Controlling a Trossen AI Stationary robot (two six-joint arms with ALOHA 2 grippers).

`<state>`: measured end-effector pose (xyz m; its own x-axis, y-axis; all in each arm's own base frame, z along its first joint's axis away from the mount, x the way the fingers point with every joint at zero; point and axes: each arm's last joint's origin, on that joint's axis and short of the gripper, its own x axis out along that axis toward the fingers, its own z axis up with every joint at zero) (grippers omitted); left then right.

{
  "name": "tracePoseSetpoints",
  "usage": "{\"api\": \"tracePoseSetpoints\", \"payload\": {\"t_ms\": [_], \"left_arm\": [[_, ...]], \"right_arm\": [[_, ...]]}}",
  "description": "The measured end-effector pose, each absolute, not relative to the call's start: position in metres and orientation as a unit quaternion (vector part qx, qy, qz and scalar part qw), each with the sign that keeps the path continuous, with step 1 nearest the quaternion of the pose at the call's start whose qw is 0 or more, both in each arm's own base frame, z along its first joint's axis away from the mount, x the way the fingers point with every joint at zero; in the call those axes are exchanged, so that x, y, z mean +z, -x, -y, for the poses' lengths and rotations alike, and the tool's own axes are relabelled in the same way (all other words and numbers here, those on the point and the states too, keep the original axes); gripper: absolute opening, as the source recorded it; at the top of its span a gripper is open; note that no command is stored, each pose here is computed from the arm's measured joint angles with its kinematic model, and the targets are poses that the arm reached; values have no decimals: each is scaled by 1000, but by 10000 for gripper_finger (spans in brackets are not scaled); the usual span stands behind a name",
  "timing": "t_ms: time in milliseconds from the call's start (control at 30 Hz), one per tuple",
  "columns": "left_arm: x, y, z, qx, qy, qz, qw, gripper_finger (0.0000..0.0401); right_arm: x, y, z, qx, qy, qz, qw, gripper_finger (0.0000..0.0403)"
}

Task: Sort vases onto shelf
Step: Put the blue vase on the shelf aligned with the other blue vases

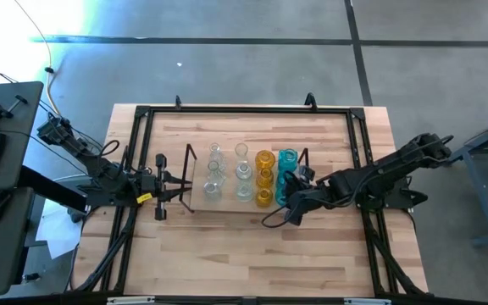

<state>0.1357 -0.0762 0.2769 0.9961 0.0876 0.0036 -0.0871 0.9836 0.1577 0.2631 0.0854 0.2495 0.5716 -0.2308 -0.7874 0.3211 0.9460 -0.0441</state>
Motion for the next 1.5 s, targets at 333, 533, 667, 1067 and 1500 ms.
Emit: {"api": "tracePoseSetpoints", "payload": {"t_ms": [333,533,667,1067,1500], "left_arm": [[277,-136,76,44,-77,-2,996,55],[277,-136,77,38,-69,-1,997,55],[278,-135,76,27,-62,3,998,55],[278,-133,77,-2,-37,3,999,55],[277,-133,77,5,-36,-1,999,55]], "right_arm": [[250,-263,-85,-156,-52,-436,885,170],[255,-265,-86,-149,-46,-431,889,171],[271,-267,-87,-141,-30,-426,893,172],[269,-269,-108,-59,-32,-479,875,20],[238,-281,-114,-101,-30,-522,846,19]]}}
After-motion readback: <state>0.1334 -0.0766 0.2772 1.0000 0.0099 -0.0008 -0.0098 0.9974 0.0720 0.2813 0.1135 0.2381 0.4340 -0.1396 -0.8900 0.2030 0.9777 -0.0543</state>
